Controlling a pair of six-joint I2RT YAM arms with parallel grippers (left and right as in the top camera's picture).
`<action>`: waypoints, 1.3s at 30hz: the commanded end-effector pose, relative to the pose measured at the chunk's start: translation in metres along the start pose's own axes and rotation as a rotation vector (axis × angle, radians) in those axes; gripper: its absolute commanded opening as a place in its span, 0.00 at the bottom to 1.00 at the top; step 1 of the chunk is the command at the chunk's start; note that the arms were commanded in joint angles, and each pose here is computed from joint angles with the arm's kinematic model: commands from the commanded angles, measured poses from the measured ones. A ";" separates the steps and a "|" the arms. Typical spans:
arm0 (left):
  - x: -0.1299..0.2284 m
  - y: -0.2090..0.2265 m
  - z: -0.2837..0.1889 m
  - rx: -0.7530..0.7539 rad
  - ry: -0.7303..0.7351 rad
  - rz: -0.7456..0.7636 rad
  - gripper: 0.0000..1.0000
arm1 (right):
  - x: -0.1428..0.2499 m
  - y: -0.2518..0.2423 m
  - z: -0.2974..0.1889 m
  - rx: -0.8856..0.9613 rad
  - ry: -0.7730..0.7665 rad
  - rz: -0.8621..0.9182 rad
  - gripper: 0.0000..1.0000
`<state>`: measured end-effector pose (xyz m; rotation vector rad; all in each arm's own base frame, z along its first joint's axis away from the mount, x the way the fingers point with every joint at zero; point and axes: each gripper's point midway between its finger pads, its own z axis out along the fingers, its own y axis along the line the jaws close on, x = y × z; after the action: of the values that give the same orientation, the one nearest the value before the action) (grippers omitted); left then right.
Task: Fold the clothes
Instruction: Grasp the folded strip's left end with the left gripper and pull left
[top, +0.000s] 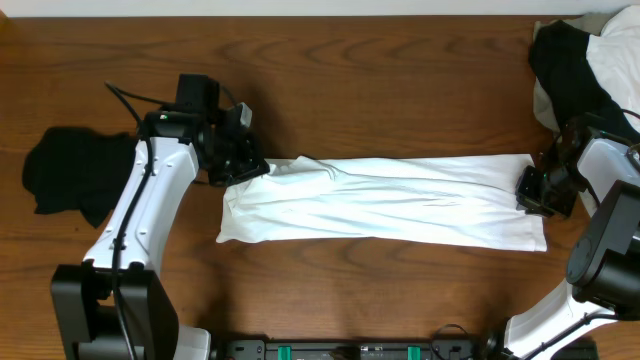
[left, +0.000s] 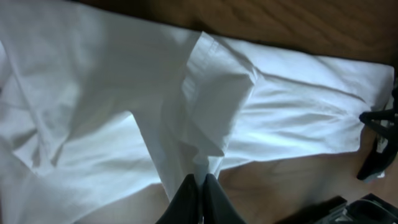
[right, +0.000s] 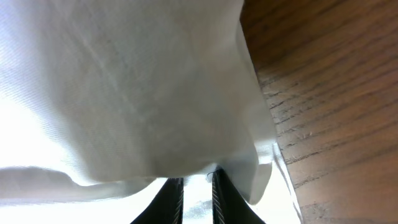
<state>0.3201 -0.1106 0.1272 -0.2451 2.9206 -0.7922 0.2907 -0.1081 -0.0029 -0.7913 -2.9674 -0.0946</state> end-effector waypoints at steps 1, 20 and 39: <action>0.007 -0.010 -0.012 0.033 -0.010 0.014 0.06 | 0.005 -0.004 0.009 -0.004 0.035 0.022 0.15; 0.044 -0.016 -0.048 0.017 -0.005 0.008 0.06 | 0.007 -0.004 0.009 -0.004 0.042 0.023 0.15; 0.019 0.024 -0.053 -0.228 -0.131 -0.006 0.06 | 0.007 -0.004 0.009 -0.004 0.042 0.023 0.15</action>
<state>0.2928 -0.0721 0.1621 -0.2716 2.8734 -0.4664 0.2899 -0.1077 -0.0028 -0.7905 -2.9637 -0.0958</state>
